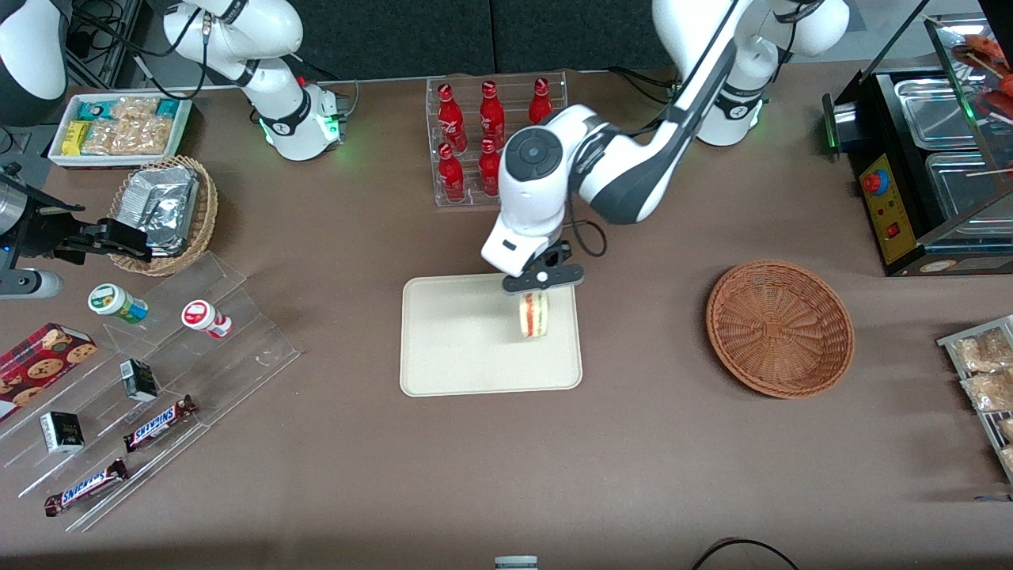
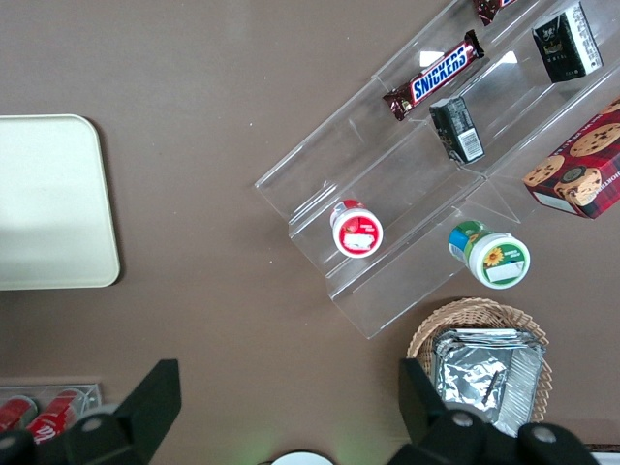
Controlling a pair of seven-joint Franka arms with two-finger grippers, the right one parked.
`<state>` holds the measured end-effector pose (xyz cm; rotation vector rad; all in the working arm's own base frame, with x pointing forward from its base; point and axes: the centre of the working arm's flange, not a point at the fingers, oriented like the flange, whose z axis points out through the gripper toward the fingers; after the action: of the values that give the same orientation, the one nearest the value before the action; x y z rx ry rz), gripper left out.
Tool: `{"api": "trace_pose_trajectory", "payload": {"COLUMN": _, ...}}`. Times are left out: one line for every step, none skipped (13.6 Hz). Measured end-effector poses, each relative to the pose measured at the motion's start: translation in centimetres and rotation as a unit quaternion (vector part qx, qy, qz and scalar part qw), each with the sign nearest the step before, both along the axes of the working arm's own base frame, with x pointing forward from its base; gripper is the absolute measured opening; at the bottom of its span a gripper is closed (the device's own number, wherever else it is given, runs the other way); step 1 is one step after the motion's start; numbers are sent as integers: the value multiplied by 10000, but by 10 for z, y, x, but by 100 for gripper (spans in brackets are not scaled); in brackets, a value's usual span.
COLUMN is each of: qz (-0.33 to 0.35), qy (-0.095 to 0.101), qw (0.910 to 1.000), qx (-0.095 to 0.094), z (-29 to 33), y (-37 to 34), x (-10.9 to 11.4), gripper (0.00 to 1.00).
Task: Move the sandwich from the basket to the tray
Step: 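Lift the sandwich and carry it with the left gripper over the cream tray, then lower the sandwich onto the tray and open the left gripper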
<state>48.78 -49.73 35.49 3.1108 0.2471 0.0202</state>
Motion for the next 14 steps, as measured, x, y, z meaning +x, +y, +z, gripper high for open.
{"api": "trace_pose_trajectory", "payload": {"qz": -35, "qy": -17, "qw": 10000, "qx": -38, "z": -15, "y": -9, "x": 2, "gripper": 14}}
{"api": "trace_pose_trajectory", "payload": {"qz": -79, "qy": -40, "qw": 9999, "qx": -82, "z": -29, "y": -18, "x": 1, "gripper": 14}}
{"api": "trace_pose_trajectory", "payload": {"qz": -137, "qy": -62, "qw": 9998, "qx": -124, "z": -43, "y": -28, "x": -2, "gripper": 14}}
{"api": "trace_pose_trajectory", "payload": {"qz": -186, "qy": -85, "qw": 9997, "qx": -164, "z": -55, "y": -35, "x": -5, "gripper": 14}}
{"api": "trace_pose_trajectory", "payload": {"qz": -220, "qy": -104, "qw": 9995, "qx": -191, "z": -67, "y": -40, "x": -7, "gripper": 14}}
{"api": "trace_pose_trajectory", "payload": {"qz": -253, "qy": -95, "qw": 9995, "qx": -188, "z": -77, "y": -44, "x": -10, "gripper": 14}}
{"api": "trace_pose_trajectory", "payload": {"qz": -282, "qy": -69, "qw": 9994, "qx": -165, "z": -86, "y": -47, "x": -13, "gripper": 14}}
{"api": "trace_pose_trajectory", "payload": {"qz": -261, "qy": -49, "qw": 9995, "qx": -146, "z": -91, "y": -48, "x": -15, "gripper": 14}}
{"api": "trace_pose_trajectory", "payload": {"qz": -198, "qy": -47, "qw": 9997, "qx": -121, "z": -94, "y": -48, "x": -15, "gripper": 14}}
{"api": "trace_pose_trajectory", "payload": {"qz": -137, "qy": -61, "qw": 9999, "qx": -87, "z": -96, "y": -47, "x": -14, "gripper": 14}}
{"api": "trace_pose_trajectory", "payload": {"qz": -53, "qy": -80, "qw": 9999, "qx": -46, "z": -99, "y": -46, "x": -14, "gripper": 14}}
{"api": "trace_pose_trajectory", "payload": {"qz": 22, "qy": -103, "qw": 9999, "qx": -5, "z": -101, "y": -45, "x": -13, "gripper": 14}}
{"api": "trace_pose_trajectory", "payload": {"qz": 79, "qy": -118, "qw": 9999, "qx": 23, "z": -103, "y": -45, "x": -13, "gripper": 14}}
{"api": "trace_pose_trajectory", "payload": {"qz": 98, "qy": -124, "qw": 9999, "qx": 41, "z": -105, "y": -45, "x": -13, "gripper": 14}}
